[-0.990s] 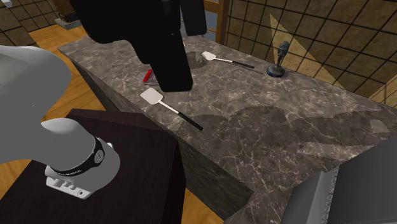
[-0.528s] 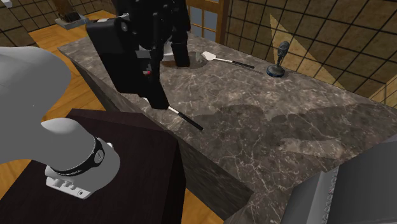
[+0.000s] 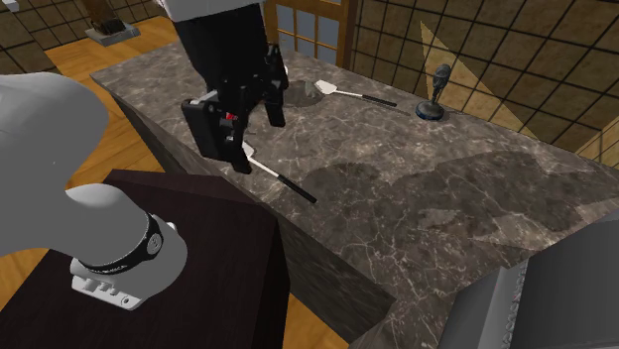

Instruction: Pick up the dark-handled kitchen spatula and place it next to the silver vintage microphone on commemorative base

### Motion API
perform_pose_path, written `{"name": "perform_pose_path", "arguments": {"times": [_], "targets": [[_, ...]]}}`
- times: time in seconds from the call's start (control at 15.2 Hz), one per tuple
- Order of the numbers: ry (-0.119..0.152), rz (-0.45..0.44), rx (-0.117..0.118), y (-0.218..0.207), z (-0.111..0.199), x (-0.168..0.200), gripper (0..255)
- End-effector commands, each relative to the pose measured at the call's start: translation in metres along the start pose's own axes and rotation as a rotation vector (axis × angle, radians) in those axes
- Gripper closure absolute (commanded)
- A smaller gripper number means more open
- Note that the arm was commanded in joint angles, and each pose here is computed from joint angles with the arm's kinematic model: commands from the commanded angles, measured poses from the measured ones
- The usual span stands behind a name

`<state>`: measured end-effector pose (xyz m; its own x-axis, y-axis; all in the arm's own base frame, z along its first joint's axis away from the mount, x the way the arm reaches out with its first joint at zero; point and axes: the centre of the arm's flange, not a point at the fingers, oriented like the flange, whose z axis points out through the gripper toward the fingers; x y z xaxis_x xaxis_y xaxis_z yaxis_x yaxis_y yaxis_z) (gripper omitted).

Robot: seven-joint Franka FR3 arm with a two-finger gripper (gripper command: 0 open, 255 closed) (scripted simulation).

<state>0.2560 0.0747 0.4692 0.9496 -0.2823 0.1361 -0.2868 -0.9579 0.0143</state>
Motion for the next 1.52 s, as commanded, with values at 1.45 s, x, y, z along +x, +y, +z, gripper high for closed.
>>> {"name": "perform_pose_path", "arguments": {"times": [1.45], "targets": [[-0.072, 0.298, -0.016, -0.129, 0.190, -0.108, 0]]}}
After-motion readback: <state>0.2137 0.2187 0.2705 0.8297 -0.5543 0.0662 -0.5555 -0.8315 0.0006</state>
